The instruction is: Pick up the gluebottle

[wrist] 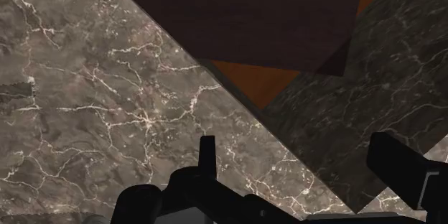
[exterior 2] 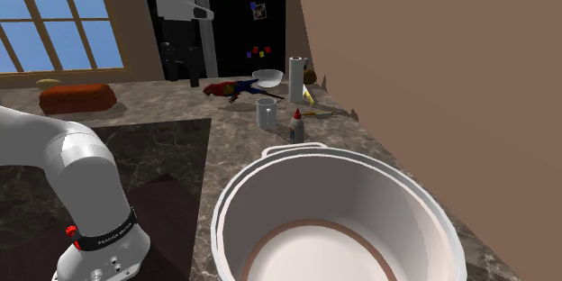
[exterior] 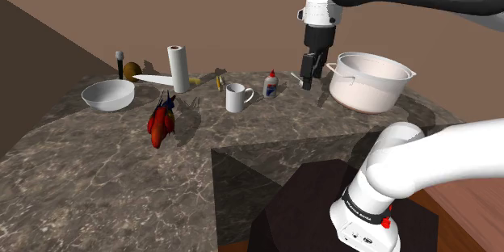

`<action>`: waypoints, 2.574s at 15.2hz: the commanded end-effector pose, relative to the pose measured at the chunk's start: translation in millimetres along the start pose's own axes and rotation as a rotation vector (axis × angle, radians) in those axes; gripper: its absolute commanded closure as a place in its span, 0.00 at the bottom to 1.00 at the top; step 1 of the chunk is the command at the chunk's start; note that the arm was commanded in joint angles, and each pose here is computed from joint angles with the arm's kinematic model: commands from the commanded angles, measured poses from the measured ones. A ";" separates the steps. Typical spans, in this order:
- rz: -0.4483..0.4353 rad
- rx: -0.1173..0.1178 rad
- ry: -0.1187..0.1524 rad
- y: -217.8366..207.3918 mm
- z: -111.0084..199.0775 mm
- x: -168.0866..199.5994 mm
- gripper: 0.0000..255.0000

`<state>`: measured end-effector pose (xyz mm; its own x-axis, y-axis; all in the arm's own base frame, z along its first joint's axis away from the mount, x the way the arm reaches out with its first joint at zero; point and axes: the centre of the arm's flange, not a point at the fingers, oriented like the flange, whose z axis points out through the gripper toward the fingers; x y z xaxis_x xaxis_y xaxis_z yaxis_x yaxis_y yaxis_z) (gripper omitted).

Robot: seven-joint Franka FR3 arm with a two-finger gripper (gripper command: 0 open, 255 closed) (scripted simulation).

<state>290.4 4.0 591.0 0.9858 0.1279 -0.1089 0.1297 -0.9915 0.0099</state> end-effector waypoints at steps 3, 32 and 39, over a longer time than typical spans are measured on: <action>-0.076 -0.035 -0.002 15.9 10.7 11.4 0.00; -1.016 -0.475 -0.027 139.9 130.0 232.5 0.00; -1.016 -0.475 -0.027 139.5 148.4 234.8 1.00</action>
<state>524.0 -107.8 419.9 0.3969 0.8661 -0.3038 0.9058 -0.3162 0.2821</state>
